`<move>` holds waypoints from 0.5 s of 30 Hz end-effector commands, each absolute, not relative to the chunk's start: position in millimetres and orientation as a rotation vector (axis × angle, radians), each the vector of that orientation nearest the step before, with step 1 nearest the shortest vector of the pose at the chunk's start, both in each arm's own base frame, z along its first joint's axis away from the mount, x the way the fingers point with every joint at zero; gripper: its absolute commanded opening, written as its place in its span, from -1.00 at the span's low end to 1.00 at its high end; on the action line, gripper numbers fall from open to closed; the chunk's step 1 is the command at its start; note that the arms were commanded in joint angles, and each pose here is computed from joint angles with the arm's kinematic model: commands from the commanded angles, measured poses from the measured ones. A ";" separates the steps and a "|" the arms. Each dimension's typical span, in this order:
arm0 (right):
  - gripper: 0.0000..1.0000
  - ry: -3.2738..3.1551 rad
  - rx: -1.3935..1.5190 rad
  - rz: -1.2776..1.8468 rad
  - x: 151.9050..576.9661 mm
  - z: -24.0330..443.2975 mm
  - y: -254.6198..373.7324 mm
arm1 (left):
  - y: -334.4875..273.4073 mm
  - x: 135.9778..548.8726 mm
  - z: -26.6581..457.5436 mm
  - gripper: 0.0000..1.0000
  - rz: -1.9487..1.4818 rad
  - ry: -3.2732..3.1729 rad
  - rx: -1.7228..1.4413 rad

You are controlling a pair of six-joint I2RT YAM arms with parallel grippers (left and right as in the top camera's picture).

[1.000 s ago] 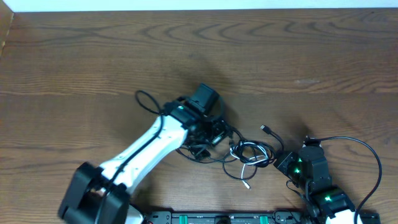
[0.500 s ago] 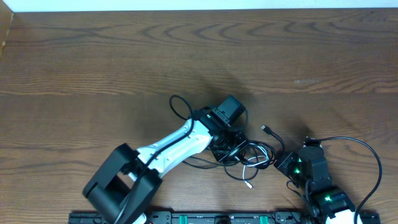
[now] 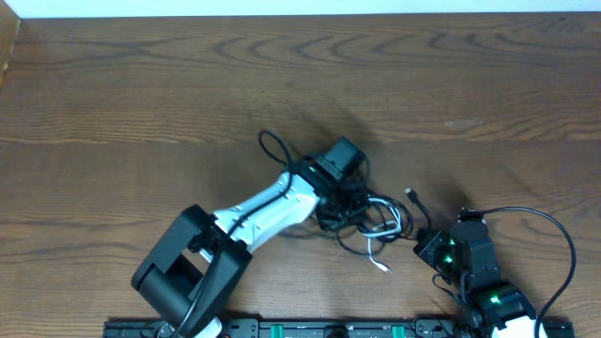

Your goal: Untangle cables

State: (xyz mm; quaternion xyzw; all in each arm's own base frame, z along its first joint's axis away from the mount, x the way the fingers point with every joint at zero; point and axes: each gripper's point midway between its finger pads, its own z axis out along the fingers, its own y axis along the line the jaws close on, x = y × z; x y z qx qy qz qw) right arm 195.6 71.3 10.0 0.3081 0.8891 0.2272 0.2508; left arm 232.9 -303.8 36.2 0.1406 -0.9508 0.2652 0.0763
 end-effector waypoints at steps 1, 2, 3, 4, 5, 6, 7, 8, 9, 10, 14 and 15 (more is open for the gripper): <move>-0.97 2.436 0.856 0.535 190.7 1.8 60.7 | -282.0 273.2 66.3 -0.85 0.897 -3.036 0.244; -0.97 2.440 0.859 0.535 190.1 1.1 60.8 | -277.4 278.0 71.5 -0.85 0.914 -3.050 0.246; -0.97 2.444 0.861 0.533 189.8 0.4 60.9 | -271.5 285.1 79.8 -0.85 0.943 -3.072 0.245; -0.97 2.447 0.866 0.531 189.3 -0.4 60.7 | -267.0 290.1 87.2 -0.85 0.969 -3.091 0.235; -0.97 2.449 0.868 0.530 189.1 -0.8 60.6 | -263.2 294.3 95.5 -0.85 0.999 -3.111 0.212; -0.93 2.448 0.879 0.532 188.8 -1.3 60.6 | -259.6 297.9 103.7 -0.85 1.025 -3.136 0.178; -0.81 2.446 0.891 0.534 188.7 -1.5 60.6 | -257.1 300.1 111.8 -0.85 1.049 -3.164 0.126; -0.62 2.444 0.897 0.536 188.9 -1.4 60.6 | -255.5 301.5 119.4 -0.85 1.069 -3.193 0.061; -0.39 2.440 0.895 0.540 189.9 -0.6 60.9 | -254.6 301.9 126.8 -0.85 1.088 -3.220 -0.013; -0.16 2.430 0.890 0.548 192.1 1.2 61.6 | -254.5 301.6 132.8 -0.85 1.101 -3.243 -0.091; -0.08 2.388 0.830 0.662 203.9 14.6 75.7 | -255.4 296.3 143.9 -0.85 1.105 -3.288 -0.347; -0.08 2.372 0.781 0.721 208.5 21.9 83.8 | -254.7 295.5 143.1 -0.85 1.095 -3.291 -0.382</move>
